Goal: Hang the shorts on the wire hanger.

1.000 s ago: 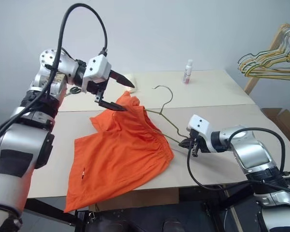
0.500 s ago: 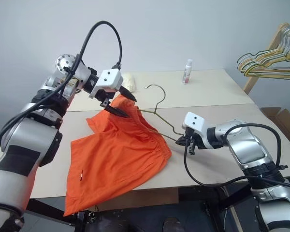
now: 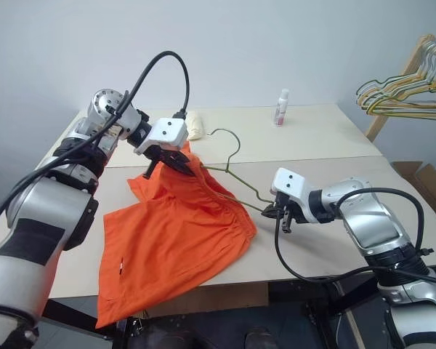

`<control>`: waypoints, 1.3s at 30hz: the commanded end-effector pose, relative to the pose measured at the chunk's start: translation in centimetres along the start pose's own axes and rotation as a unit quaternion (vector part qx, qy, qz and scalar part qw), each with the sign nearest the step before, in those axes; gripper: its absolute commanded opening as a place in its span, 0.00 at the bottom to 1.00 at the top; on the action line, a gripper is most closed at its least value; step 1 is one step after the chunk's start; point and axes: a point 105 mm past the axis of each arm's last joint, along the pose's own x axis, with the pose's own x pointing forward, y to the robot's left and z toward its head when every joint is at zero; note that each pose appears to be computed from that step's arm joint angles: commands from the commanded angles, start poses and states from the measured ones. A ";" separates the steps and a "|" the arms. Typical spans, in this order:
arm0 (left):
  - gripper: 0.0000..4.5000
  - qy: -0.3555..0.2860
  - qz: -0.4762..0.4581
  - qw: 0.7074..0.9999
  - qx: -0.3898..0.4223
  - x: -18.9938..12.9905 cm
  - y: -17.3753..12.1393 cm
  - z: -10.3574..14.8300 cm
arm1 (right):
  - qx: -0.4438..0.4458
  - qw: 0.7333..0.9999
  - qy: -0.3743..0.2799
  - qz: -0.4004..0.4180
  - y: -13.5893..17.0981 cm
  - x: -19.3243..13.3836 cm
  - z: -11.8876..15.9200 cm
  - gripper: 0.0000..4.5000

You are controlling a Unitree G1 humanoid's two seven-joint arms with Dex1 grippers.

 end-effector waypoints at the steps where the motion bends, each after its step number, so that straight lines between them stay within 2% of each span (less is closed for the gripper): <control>1: 0.01 -0.008 0.019 0.999 0.028 -0.6 0.6 0.8 | -0.102 0.993 -0.040 -0.053 -0.8 -0.7 2.4 0.00; 2: 0.01 -0.014 0.027 0.999 0.029 -0.9 0.8 1.1 | -0.097 0.992 -0.038 -0.076 -1.4 -0.6 2.2 0.00; 5: 0.00 -0.020 0.046 0.998 0.036 -1.7 1.2 1.4 | -0.096 0.989 -0.038 -0.103 -2.0 -0.9 1.8 0.19; 7: 0.00 -0.016 0.051 0.998 0.041 -2.1 1.2 1.3 | -0.083 0.990 -0.048 -0.103 -1.8 -1.4 1.8 0.32; 9: 0.00 -0.013 0.059 0.997 0.040 -2.6 1.3 1.2 | -0.061 0.986 -0.057 -0.143 -2.6 -2.4 1.4 0.48; 13: 0.00 -0.007 0.061 0.997 0.037 -3.1 1.1 0.8 | 0.029 0.971 -0.060 -0.228 -3.7 -5.3 -1.7 0.78; 16: 0.00 0.002 0.063 0.997 0.034 -3.3 1.0 0.4 | 0.097 0.965 -0.086 -0.228 -1.9 -6.5 -3.3 0.78; 19: 0.00 0.004 0.069 0.997 0.034 -3.5 1.1 0.3 | 0.168 0.964 -0.101 -0.180 1.5 -5.8 -5.0 0.78; 21: 0.00 -0.001 0.072 0.997 0.031 -3.6 1.1 0.3 | 0.215 0.958 -0.120 -0.146 3.6 -4.5 -5.2 0.78; 24: 0.00 -0.005 0.074 0.997 0.028 -3.8 1.1 0.4 | 0.287 0.937 -0.174 -0.094 6.1 -1.4 -3.8 0.78; 29: 0.00 -0.007 0.078 0.997 0.025 -4.0 1.1 0.3 | 0.382 0.889 -0.240 -0.082 6.7 2.5 -1.4 0.78; 34: 0.00 -0.008 0.079 0.997 0.021 -4.2 0.9 0.1 | 0.404 0.884 -0.217 -0.083 6.9 5.5 -1.4 0.78; 39: 0.00 -0.012 0.079 0.997 0.020 -4.2 0.9 0.1 | 0.414 0.883 -0.205 -0.086 6.4 6.9 -1.8 0.78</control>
